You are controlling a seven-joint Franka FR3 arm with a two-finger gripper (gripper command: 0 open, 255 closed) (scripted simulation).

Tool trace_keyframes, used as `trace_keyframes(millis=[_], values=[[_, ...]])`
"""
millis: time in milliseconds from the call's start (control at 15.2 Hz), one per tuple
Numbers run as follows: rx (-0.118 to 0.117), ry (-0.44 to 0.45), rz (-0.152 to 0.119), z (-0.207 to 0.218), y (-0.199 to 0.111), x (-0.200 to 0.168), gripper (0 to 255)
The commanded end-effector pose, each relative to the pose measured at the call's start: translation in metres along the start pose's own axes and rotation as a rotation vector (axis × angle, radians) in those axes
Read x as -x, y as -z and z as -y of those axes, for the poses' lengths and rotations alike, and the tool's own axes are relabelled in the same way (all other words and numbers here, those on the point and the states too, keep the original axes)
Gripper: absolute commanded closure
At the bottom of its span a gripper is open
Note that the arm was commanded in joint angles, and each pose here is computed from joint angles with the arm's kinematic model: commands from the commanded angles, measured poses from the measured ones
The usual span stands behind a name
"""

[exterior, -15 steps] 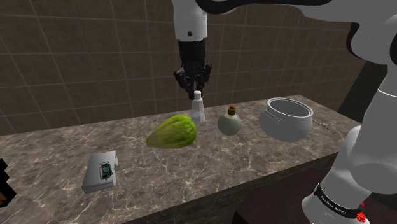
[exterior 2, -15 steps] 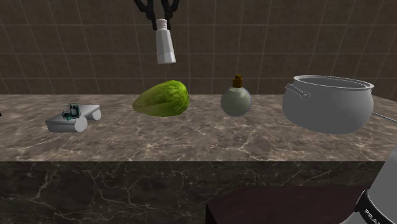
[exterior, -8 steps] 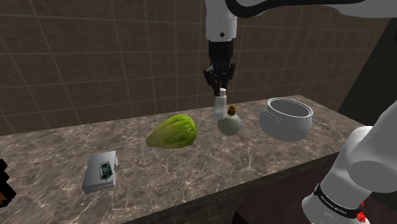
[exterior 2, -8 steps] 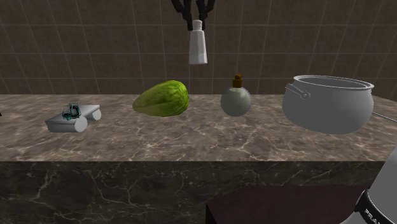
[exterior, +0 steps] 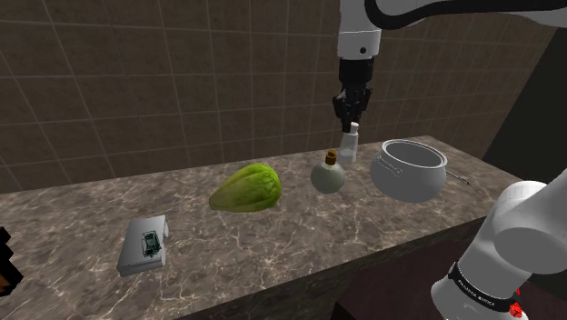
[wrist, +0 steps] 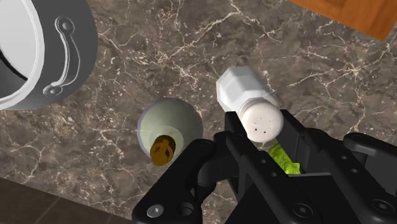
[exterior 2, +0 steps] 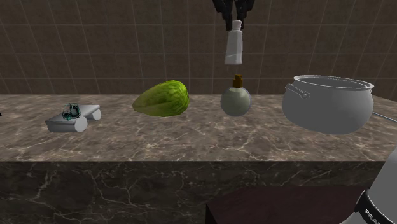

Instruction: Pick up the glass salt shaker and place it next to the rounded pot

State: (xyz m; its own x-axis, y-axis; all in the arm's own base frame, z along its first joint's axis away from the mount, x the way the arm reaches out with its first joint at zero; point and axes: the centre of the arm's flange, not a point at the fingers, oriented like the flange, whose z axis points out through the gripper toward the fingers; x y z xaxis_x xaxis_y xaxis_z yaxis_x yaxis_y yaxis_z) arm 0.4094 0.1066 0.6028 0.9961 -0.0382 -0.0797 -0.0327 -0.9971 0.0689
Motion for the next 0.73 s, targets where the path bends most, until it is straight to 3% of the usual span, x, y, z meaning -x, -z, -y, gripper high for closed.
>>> trace_keyframes(millis=[0, 660], values=[[-0.001, 0.002, 0.001, -0.026, -0.003, 0.01, 255], [-0.001, 0.002, 0.001, -0.148, -0.016, 0.057, 255]])
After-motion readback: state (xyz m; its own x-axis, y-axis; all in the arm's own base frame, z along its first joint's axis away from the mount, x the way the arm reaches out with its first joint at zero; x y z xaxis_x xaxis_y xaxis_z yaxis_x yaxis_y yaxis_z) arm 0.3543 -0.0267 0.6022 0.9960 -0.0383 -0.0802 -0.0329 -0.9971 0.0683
